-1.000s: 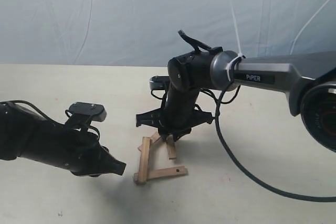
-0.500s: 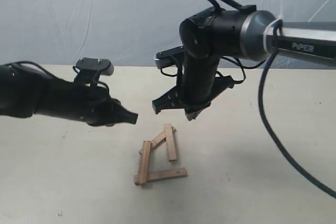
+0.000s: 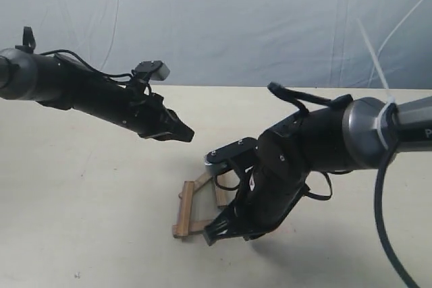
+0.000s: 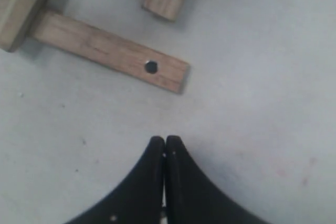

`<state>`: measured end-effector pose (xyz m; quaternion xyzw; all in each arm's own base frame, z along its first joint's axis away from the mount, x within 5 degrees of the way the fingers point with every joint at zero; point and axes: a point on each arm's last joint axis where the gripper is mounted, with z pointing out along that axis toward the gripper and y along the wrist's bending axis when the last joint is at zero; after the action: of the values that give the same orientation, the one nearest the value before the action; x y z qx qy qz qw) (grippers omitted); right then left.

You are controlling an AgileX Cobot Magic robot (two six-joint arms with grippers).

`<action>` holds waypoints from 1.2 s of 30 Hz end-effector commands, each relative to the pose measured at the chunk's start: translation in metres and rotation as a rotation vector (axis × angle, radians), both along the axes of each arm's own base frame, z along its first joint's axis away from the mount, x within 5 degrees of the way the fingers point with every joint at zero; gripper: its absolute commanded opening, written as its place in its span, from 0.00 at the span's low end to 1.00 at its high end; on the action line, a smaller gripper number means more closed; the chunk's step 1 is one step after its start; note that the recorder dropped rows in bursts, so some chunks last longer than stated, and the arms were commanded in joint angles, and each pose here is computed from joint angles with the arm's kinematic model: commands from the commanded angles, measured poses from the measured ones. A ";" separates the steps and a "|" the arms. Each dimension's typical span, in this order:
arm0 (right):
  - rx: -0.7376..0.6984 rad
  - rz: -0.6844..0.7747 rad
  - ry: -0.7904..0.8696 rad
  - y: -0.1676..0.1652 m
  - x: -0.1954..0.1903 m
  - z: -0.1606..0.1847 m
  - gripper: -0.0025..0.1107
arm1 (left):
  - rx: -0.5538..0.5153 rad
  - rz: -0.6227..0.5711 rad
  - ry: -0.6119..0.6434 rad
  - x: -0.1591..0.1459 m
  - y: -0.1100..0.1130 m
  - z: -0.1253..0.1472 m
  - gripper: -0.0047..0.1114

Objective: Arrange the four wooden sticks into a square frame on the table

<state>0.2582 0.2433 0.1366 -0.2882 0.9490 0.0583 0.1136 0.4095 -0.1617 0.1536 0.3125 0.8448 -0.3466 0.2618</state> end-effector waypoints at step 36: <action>0.065 0.030 -0.070 0.017 0.005 -0.025 0.02 | 0.134 -0.081 0.083 0.009 -0.042 -0.068 0.04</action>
<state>0.2617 0.2587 0.1130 -0.2944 0.9410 0.0792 0.1468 0.4255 -0.1955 0.0889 0.3182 0.8651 -0.3268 0.2088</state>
